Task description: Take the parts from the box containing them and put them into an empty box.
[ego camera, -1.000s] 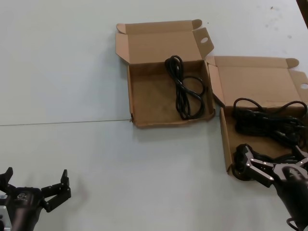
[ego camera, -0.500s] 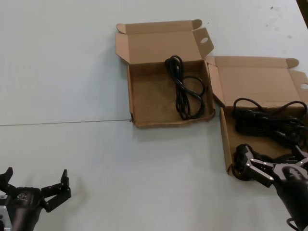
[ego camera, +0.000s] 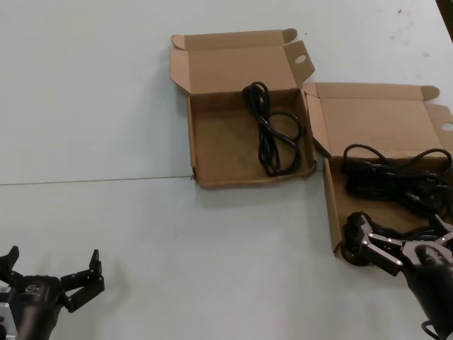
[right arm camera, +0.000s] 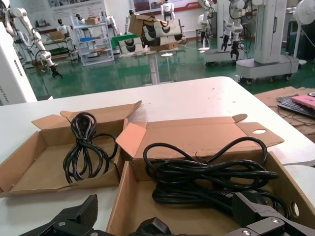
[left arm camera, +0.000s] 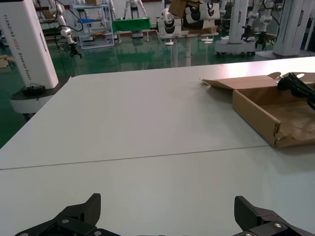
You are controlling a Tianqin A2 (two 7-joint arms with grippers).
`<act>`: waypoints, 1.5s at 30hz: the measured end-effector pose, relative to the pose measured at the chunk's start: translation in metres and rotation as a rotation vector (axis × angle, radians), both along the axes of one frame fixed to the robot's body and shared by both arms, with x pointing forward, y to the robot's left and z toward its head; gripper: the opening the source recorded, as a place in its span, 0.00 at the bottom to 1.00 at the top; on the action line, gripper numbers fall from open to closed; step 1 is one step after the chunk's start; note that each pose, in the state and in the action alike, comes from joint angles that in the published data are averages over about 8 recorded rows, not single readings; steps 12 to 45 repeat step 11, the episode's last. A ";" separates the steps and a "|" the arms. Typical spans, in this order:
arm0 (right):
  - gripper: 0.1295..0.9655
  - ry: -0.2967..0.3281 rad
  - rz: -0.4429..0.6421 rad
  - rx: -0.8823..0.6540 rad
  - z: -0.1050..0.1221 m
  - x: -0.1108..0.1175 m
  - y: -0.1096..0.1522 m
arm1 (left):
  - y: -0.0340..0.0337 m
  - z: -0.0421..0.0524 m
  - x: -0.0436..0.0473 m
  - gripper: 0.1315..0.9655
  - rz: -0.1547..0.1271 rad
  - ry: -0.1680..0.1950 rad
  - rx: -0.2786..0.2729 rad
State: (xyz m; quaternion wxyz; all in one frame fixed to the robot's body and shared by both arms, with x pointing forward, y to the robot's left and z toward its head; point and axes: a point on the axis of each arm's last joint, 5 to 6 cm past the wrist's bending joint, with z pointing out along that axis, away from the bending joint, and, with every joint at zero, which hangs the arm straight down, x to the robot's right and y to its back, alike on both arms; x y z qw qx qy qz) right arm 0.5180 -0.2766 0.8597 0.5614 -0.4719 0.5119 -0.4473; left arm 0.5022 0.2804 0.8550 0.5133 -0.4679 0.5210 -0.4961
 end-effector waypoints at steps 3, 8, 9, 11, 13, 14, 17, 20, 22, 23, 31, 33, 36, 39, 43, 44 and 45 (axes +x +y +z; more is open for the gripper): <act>1.00 0.000 0.000 0.000 0.000 0.000 0.000 | 0.0000 0.0000 0.0000 1.00 0.000 0.000 0.000; 1.00 0.000 0.000 0.000 0.000 0.000 0.000 | 0.0000 0.0000 0.0000 1.00 0.000 0.000 0.000; 1.00 0.000 0.000 0.000 0.000 0.000 0.000 | 0.0000 0.0000 0.0000 1.00 0.000 0.000 0.000; 1.00 0.000 0.000 0.000 0.000 0.000 0.000 | 0.0000 0.0000 0.0000 1.00 0.000 0.000 0.000; 1.00 0.000 0.000 0.000 0.000 0.000 0.000 | 0.0000 0.0000 0.0000 1.00 0.000 0.000 0.000; 1.00 0.000 0.000 0.000 0.000 0.000 0.000 | 0.0000 0.0000 0.0000 1.00 0.000 0.000 0.000; 1.00 0.000 0.000 0.000 0.000 0.000 0.000 | 0.0000 0.0000 0.0000 1.00 0.000 0.000 0.000; 1.00 0.000 0.000 0.000 0.000 0.000 0.000 | 0.0000 0.0000 0.0000 1.00 0.000 0.000 0.000; 1.00 0.000 0.000 0.000 0.000 0.000 0.000 | 0.0000 0.0000 0.0000 1.00 0.000 0.000 0.000; 1.00 0.000 0.000 0.000 0.000 0.000 0.000 | 0.0000 0.0000 0.0000 1.00 0.000 0.000 0.000; 1.00 0.000 0.000 0.000 0.000 0.000 0.000 | 0.0000 0.0000 0.0000 1.00 0.000 0.000 0.000; 1.00 0.000 0.000 0.000 0.000 0.000 0.000 | 0.0000 0.0000 0.0000 1.00 0.000 0.000 0.000; 1.00 0.000 0.000 0.000 0.000 0.000 0.000 | 0.0000 0.0000 0.0000 1.00 0.000 0.000 0.000; 1.00 0.000 0.000 0.000 0.000 0.000 0.000 | 0.0000 0.0000 0.0000 1.00 0.000 0.000 0.000; 1.00 0.000 0.000 0.000 0.000 0.000 0.000 | 0.0000 0.0000 0.0000 1.00 0.000 0.000 0.000; 1.00 0.000 0.000 0.000 0.000 0.000 0.000 | 0.0000 0.0000 0.0000 1.00 0.000 0.000 0.000; 1.00 0.000 0.000 0.000 0.000 0.000 0.000 | 0.0000 0.0000 0.0000 1.00 0.000 0.000 0.000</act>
